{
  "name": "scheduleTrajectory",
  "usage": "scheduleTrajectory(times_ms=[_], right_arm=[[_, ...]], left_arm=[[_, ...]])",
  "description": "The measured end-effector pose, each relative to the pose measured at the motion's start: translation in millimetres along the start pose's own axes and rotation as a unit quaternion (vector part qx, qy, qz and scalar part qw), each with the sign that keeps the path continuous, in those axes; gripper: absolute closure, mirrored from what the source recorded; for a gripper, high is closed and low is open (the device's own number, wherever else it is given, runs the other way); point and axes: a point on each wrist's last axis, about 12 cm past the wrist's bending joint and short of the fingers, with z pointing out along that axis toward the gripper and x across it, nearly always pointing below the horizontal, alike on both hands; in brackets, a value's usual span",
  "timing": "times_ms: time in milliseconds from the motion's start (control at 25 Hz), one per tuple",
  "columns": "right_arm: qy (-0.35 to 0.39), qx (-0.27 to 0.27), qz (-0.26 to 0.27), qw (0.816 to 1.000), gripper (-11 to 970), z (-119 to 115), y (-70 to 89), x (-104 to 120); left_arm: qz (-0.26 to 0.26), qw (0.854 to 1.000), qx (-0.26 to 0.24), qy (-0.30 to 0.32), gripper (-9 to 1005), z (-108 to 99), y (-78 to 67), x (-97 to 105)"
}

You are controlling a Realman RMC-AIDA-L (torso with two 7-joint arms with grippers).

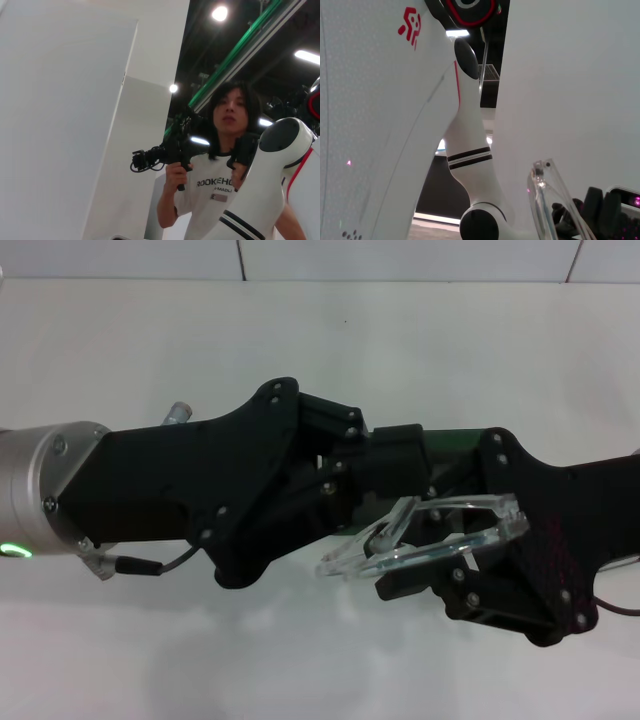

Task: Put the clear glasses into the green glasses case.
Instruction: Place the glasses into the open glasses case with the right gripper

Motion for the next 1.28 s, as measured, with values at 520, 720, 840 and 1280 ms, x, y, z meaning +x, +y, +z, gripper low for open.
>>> scheduleTrajectory(times_ms=[520, 720, 840, 1280], right_arm=[[-0.006, -0.001, 0.001, 1.000, 839, 0.8, 1.1, 0.4], [-0.006, -0.001, -0.001, 1.000, 839, 0.9, 1.2, 0.5], [-0.005, -0.001, -0.001, 1.000, 839, 0.6, 1.1, 0.7], [0.001, 0.006, -0.001, 1.000, 840, -0.2, 0.0, 2.5]], left_arm=[[0.002, 1.000, -0.006, -0.005, 938, -2.4, 0.1, 0.2], [0.015, 1.000, -0.021, -0.015, 938, -8.2, 1.7, -5.6], [0.025, 0.999, -0.034, -0.023, 938, -13.2, 2.3, -8.7], [0.019, 0.999, -0.029, -0.026, 937, -11.4, 4.0, -6.2]])
